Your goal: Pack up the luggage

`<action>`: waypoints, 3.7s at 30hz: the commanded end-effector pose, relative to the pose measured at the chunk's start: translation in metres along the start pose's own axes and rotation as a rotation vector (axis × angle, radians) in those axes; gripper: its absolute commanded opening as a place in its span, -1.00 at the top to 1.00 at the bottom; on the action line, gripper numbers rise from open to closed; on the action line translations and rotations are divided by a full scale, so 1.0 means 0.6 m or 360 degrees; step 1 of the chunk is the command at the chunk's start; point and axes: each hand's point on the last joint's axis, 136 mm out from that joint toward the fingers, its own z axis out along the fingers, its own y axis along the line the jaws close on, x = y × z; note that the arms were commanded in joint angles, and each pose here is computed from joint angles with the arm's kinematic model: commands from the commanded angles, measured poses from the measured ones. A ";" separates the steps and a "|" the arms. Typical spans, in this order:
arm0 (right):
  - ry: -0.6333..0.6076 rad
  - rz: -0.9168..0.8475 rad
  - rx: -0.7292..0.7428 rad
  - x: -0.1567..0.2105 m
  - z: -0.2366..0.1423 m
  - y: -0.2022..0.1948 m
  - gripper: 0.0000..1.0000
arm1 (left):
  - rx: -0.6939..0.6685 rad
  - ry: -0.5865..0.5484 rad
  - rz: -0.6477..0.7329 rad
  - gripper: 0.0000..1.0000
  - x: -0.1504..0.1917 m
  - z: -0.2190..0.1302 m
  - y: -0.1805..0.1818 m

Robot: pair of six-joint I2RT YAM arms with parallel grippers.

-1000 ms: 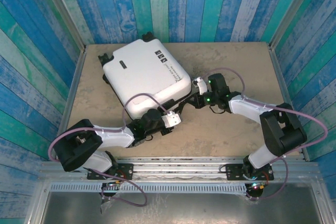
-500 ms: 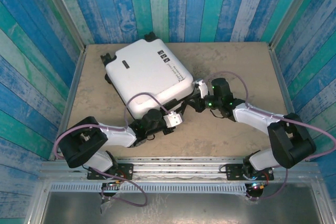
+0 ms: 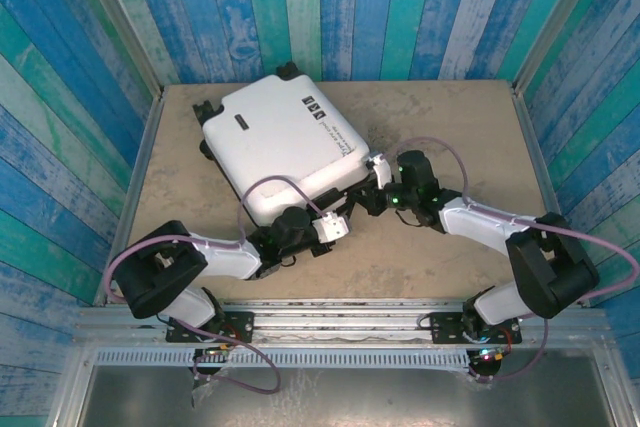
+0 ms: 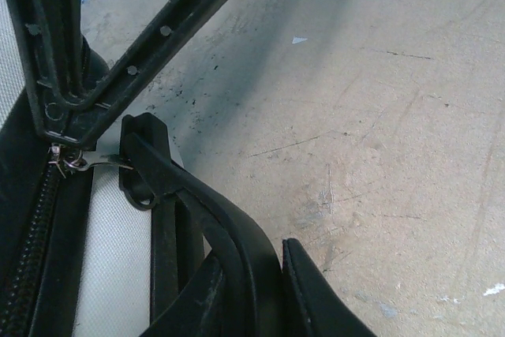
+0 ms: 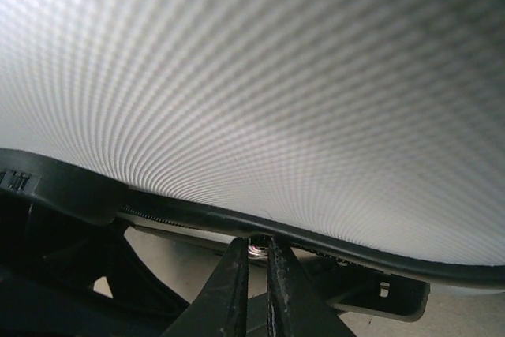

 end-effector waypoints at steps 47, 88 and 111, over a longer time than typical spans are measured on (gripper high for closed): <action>-0.0060 0.0101 0.0522 0.021 -0.066 -0.034 -0.10 | 0.0304 -0.0261 -0.0189 -0.87 -0.099 0.004 -0.030; -0.0324 -0.0375 0.0498 0.028 -0.002 0.034 0.07 | -0.1183 0.0480 -0.0992 -0.87 -0.071 -0.131 0.304; -0.0281 -0.0273 0.0600 0.021 0.046 0.007 0.38 | -0.1029 0.0625 -0.1008 -0.92 -0.018 -0.096 0.275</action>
